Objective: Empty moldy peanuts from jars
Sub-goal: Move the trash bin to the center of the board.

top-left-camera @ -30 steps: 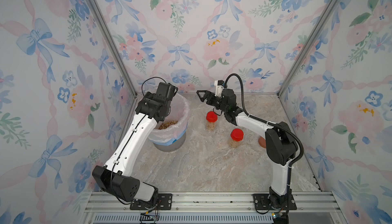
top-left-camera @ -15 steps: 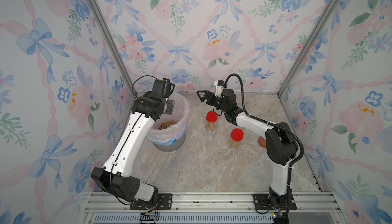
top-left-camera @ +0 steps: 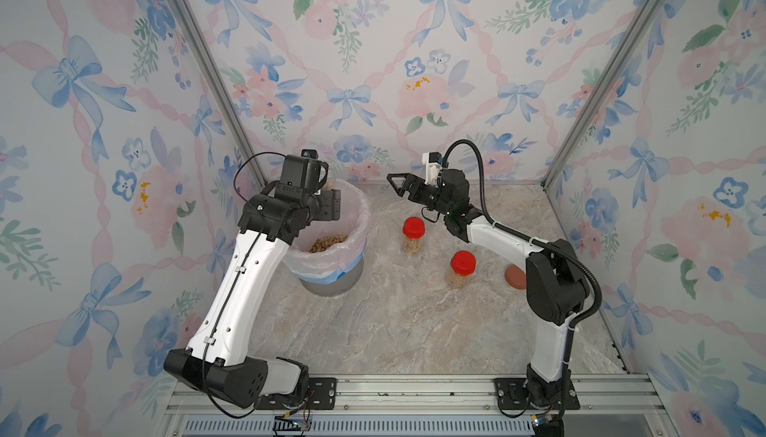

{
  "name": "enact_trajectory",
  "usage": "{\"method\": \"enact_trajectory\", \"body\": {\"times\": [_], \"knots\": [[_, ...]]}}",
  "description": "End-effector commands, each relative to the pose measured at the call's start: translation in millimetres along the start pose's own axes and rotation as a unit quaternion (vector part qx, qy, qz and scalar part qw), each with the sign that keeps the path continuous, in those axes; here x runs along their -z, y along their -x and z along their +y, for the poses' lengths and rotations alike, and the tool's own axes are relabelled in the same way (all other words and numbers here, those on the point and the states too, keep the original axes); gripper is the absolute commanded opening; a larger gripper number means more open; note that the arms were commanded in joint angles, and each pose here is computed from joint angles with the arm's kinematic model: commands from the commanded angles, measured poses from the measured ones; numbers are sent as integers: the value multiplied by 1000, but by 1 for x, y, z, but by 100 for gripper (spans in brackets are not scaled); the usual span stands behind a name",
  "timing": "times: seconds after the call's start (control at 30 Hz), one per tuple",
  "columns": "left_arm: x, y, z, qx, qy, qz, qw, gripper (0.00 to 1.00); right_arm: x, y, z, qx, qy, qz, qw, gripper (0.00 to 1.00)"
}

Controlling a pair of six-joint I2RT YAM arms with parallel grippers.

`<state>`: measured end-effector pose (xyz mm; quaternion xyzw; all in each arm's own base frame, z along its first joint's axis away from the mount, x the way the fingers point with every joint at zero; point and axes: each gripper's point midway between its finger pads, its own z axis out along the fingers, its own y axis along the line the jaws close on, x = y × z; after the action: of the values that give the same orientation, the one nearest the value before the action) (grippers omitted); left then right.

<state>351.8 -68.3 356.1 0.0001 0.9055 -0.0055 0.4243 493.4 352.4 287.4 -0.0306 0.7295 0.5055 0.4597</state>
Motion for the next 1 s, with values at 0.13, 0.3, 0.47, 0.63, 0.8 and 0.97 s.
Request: {"method": "enact_trajectory", "body": {"times": [0.13, 0.3, 0.47, 0.63, 0.8, 0.97], "knots": [[55, 50, -12, 128, -79, -114, 982, 20, 7, 6, 13, 5, 16, -9, 1000, 99], [73, 62, -4, 241, -92, -156, 954, 23, 10, 0, 14, 9, 9, -7, 1000, 99], [87, 69, -11, 286, -137, -163, 934, 30, 13, -3, 22, 19, 12, -5, 1000, 99], [80, 59, -19, 304, -168, -130, 929, 21, 17, -3, 21, 25, 8, -9, 1000, 99], [67, 51, -43, 343, -233, -80, 906, 17, 14, -8, 15, 19, 7, -7, 1000, 99], [85, 63, -48, 395, -283, -106, 868, 17, 11, -13, 9, 7, 8, -6, 1000, 99]]}}
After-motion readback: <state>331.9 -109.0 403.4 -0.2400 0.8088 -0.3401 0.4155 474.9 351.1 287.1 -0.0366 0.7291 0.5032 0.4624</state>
